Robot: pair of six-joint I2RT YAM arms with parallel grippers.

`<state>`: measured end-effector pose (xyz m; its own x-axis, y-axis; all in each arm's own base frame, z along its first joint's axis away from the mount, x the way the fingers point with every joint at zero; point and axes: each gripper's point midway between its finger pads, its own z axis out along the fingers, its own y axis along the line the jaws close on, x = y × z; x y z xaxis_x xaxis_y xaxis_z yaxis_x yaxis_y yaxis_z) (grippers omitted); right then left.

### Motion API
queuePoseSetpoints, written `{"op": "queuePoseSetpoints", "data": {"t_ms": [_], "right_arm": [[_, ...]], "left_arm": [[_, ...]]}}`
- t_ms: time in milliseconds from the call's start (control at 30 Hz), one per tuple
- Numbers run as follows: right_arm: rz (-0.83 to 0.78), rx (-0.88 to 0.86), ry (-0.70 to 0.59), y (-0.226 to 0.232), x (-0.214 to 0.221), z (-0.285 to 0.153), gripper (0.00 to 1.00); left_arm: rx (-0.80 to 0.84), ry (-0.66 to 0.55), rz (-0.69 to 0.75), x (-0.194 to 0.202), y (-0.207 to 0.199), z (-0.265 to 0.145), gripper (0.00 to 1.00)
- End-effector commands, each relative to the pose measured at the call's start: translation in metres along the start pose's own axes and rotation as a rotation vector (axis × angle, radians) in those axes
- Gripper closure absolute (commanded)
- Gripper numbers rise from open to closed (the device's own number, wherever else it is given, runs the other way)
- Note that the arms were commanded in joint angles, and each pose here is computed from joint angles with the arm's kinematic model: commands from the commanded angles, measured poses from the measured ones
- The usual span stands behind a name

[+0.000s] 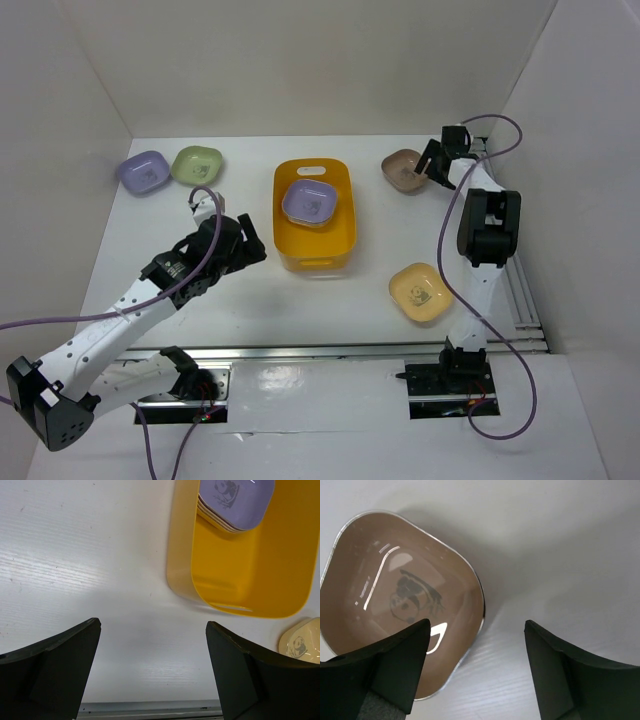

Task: Place the plates into the plastic bin on the countertop

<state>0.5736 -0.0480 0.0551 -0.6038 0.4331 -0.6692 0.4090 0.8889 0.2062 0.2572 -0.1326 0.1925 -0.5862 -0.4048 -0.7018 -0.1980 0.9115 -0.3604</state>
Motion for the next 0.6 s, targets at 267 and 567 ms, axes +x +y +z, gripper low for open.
{"op": "queuePoseSetpoints", "data": {"t_ms": [267, 567], "right_arm": [[0.004, 0.066, 0.036, -0.012, 0.016, 0.019, 0.52], [0.03, 0.065, 0.072, -0.016, 0.023, 0.016, 1.0]], "left_arm": [[0.016, -0.028, -0.022, -0.007, -0.003, -0.001, 0.0], [0.016, -0.028, -0.022, -0.007, -0.003, -0.001, 0.0]]}}
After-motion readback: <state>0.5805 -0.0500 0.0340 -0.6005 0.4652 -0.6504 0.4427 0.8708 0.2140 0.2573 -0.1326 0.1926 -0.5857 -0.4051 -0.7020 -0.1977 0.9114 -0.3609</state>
